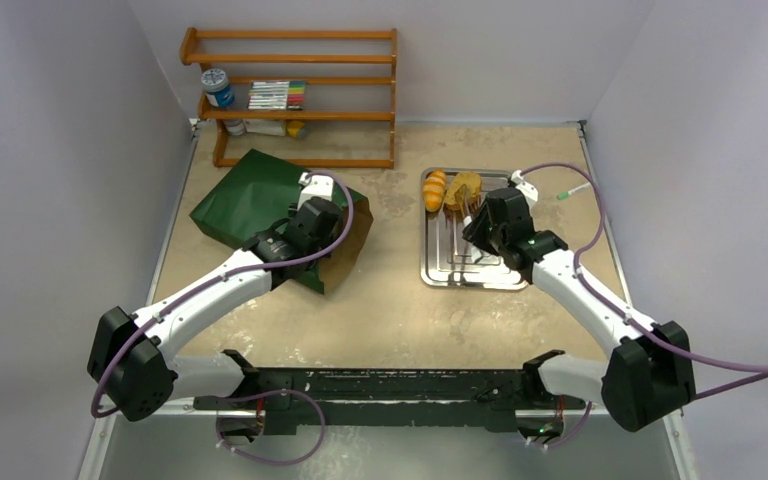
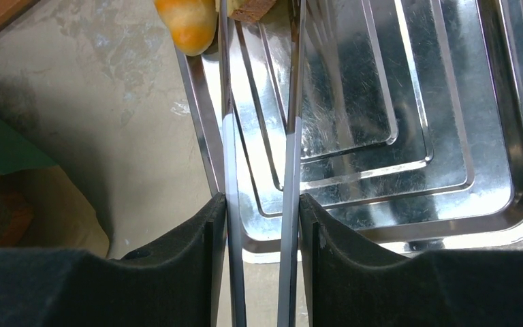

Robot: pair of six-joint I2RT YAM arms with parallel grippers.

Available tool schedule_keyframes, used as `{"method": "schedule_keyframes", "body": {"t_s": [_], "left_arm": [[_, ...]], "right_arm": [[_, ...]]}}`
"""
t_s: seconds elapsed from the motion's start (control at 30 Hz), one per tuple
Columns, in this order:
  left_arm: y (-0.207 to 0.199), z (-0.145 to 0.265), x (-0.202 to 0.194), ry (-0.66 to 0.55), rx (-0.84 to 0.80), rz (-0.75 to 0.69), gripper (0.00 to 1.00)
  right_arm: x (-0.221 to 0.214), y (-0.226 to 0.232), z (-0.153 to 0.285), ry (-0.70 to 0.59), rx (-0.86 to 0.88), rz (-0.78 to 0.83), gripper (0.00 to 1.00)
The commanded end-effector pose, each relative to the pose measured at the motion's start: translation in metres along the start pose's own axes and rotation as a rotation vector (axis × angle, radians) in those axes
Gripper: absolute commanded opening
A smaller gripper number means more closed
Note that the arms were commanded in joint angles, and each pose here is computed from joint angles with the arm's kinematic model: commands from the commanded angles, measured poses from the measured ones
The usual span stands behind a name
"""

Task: Take the fake bread out of the paper bag
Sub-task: Place the fake bread in the container.

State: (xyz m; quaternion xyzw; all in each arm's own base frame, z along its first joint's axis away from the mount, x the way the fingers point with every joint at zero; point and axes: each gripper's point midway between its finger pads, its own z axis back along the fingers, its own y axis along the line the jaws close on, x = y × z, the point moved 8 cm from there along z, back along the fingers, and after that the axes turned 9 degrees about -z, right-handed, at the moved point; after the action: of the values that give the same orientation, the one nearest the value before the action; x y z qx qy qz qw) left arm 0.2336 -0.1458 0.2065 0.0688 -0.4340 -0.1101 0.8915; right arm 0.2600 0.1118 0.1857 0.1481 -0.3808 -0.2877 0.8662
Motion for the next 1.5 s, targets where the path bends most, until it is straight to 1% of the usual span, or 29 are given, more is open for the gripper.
{"method": "schedule_keyframes", "body": {"t_s": [0.0,0.17,0.57,0.7,0.83,1.13,1.33,1.47], "left_arm": [[0.001,0.004,0.015,-0.057,-0.011,0.024,0.41],[0.001,0.004,0.015,-0.060,-0.013,0.031,0.41],[0.002,0.005,0.016,-0.063,-0.012,0.037,0.41],[0.001,0.005,0.015,-0.061,-0.016,0.042,0.41],[0.001,0.005,0.015,-0.061,-0.018,0.049,0.41],[0.005,0.011,0.016,-0.067,-0.009,0.057,0.40],[0.004,0.010,0.015,-0.066,-0.009,0.061,0.41],[0.005,0.010,0.017,-0.070,-0.006,0.064,0.41]], "right_arm": [[0.005,-0.001,0.008,-0.035,0.006,-0.031,0.42],[0.000,-0.008,0.012,-0.017,-0.004,-0.046,0.42],[-0.001,-0.015,0.025,-0.028,-0.009,-0.062,0.42],[-0.001,-0.014,0.016,-0.032,-0.022,-0.046,0.43],[0.008,-0.002,0.006,-0.041,-0.026,-0.031,0.42],[0.021,0.007,-0.003,-0.103,-0.021,-0.028,0.34],[0.031,0.015,-0.008,-0.125,-0.019,-0.001,0.33],[0.030,0.011,-0.006,-0.128,-0.027,-0.002,0.35]]}}
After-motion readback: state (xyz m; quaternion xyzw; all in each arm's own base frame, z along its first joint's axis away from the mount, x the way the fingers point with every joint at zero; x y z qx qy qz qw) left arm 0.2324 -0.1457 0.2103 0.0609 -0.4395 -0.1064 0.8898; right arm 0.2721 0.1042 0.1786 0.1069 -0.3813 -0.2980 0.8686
